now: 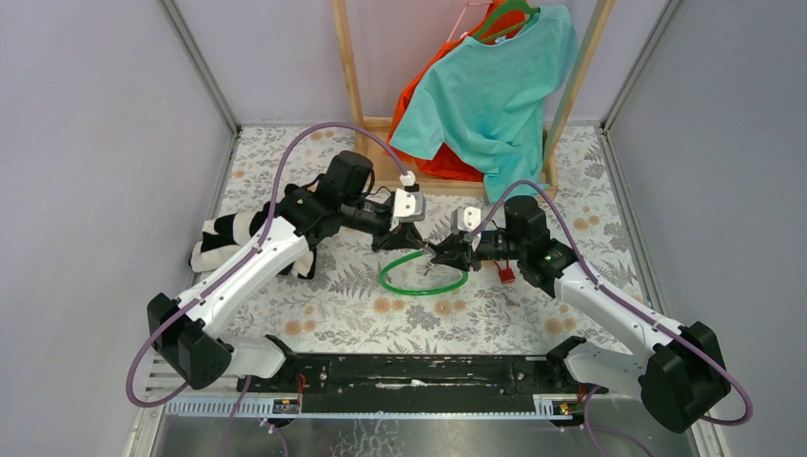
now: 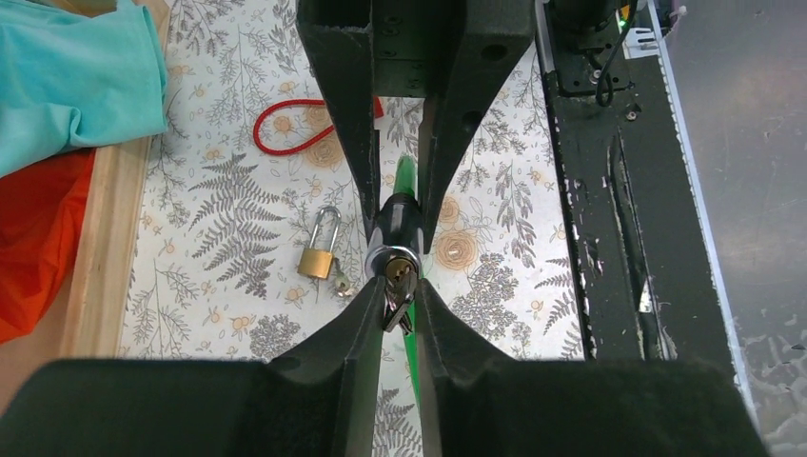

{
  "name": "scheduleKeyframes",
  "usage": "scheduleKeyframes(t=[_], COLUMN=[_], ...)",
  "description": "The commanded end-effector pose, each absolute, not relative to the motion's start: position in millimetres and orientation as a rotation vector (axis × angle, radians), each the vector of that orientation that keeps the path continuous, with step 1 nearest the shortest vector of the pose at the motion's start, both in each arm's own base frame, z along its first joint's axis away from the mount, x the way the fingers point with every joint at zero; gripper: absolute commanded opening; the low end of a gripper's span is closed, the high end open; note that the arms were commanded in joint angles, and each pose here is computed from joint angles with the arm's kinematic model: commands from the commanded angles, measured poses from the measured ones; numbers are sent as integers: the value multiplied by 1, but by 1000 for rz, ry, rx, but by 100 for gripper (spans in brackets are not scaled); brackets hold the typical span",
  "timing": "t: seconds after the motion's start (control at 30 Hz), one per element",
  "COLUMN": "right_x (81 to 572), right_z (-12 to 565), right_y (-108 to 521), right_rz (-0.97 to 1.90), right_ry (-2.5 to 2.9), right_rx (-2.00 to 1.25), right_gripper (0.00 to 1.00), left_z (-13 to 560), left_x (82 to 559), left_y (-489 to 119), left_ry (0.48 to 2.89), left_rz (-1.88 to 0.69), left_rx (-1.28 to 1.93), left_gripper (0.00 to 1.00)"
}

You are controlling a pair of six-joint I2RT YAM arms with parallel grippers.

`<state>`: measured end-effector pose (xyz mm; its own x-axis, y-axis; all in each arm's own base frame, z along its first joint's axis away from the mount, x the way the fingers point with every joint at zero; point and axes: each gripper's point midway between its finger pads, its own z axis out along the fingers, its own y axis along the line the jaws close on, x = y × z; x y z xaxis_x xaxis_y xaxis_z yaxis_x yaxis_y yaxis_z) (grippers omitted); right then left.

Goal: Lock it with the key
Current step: Lock the lock.

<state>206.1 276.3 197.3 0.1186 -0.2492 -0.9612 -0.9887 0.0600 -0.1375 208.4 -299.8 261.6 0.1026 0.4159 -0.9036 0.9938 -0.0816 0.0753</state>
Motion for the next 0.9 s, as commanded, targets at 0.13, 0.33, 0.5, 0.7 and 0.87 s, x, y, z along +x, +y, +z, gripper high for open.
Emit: scheduleKeyframes(t=[0.13, 0.33, 0.5, 0.7, 0.87], right_x=[206, 207, 207, 207, 208], right_z=[173, 171, 172, 170, 170], right_y=[271, 271, 271, 271, 271], right_rz=[909, 907, 899, 901, 900], right_ry=[1416, 1422, 1419, 1424, 1427], right_rx=[-1411, -1412, -1411, -1412, -1411], right_gripper=[0, 0, 0, 0, 0], left_z=[265, 260, 262, 266, 267], left_x=[207, 199, 200, 202, 204], left_y=[-305, -309, -310, -310, -311], left_ry=[1721, 1789, 1772, 1751, 1752], left_rz=[-1093, -1189, -1182, -1172, -1166], left_rx=[1358, 1323, 1325, 1335, 1330], left_gripper=[17, 21, 31, 39, 39])
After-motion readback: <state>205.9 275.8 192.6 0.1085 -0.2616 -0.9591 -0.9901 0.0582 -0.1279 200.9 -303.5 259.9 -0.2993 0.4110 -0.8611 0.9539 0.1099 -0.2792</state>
